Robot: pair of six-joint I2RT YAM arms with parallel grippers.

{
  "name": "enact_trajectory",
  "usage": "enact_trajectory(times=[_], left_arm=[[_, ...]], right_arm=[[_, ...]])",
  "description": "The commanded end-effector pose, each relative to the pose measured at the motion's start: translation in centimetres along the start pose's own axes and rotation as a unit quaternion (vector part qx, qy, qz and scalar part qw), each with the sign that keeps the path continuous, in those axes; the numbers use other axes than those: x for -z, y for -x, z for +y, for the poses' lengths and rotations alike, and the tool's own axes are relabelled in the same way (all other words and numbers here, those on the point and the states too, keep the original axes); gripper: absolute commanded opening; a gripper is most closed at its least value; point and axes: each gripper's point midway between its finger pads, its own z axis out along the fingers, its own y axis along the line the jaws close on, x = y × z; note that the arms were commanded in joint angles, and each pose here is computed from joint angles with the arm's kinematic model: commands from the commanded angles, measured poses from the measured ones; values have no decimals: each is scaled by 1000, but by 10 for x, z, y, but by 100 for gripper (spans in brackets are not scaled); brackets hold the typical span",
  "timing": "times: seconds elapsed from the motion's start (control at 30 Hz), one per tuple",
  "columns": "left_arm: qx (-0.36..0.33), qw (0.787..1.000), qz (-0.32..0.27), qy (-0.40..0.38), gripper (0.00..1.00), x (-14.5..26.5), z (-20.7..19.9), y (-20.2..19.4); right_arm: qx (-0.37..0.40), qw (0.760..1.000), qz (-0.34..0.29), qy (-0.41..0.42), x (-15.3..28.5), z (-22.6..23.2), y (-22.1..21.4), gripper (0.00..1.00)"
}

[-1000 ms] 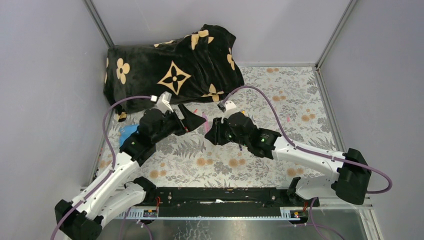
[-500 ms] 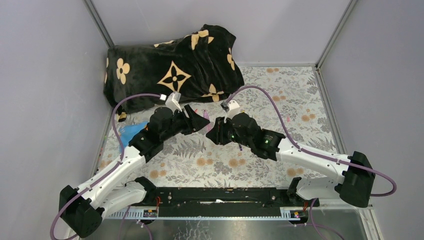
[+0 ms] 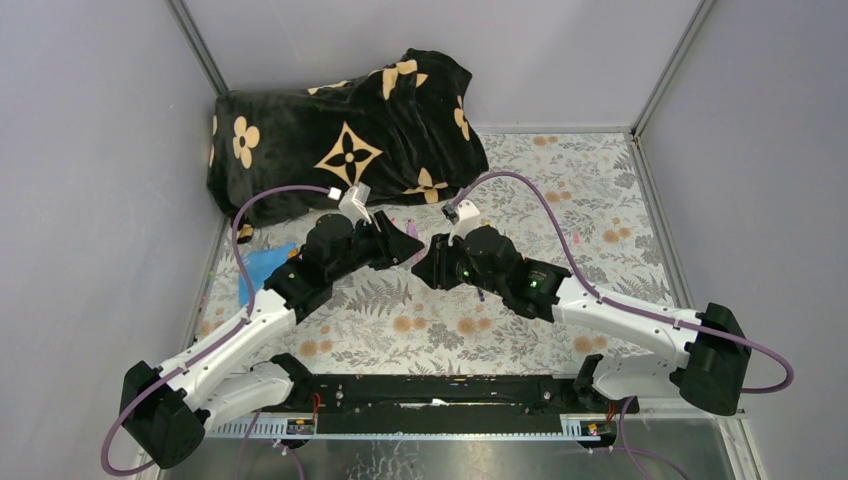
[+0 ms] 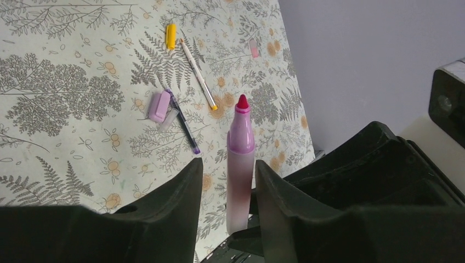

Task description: Insert the pens into the pen caps

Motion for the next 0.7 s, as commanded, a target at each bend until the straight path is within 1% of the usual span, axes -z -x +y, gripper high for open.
enact_trajectory(times=[0.0,0.23,0.27,0.33,0.47,0.57,0.67], left_arm=[[-18,999,-26,-39,43,0,-23,15],[-21,998,-27,-48,39,-1,-26,15],[-21,998,-27,-50,40,-1,-27,15],[-22,998,-26,-52,45,-2,-28,15],[-22,998,-24,-51,45,-3,-27,14],[-23,998,-24,-51,39,-4,-27,14],[-23,998,-22,-52,27,-5,-27,13]], right_arm=[[2,998,-57,30,10,17,29,25],[4,997,-60,46,11,22,29,26],[5,997,-59,49,11,23,28,26],[6,997,-58,52,11,24,28,26],[5,997,-57,51,10,23,28,26],[4,997,-58,49,10,22,27,26],[3,998,-56,42,10,19,26,27]])
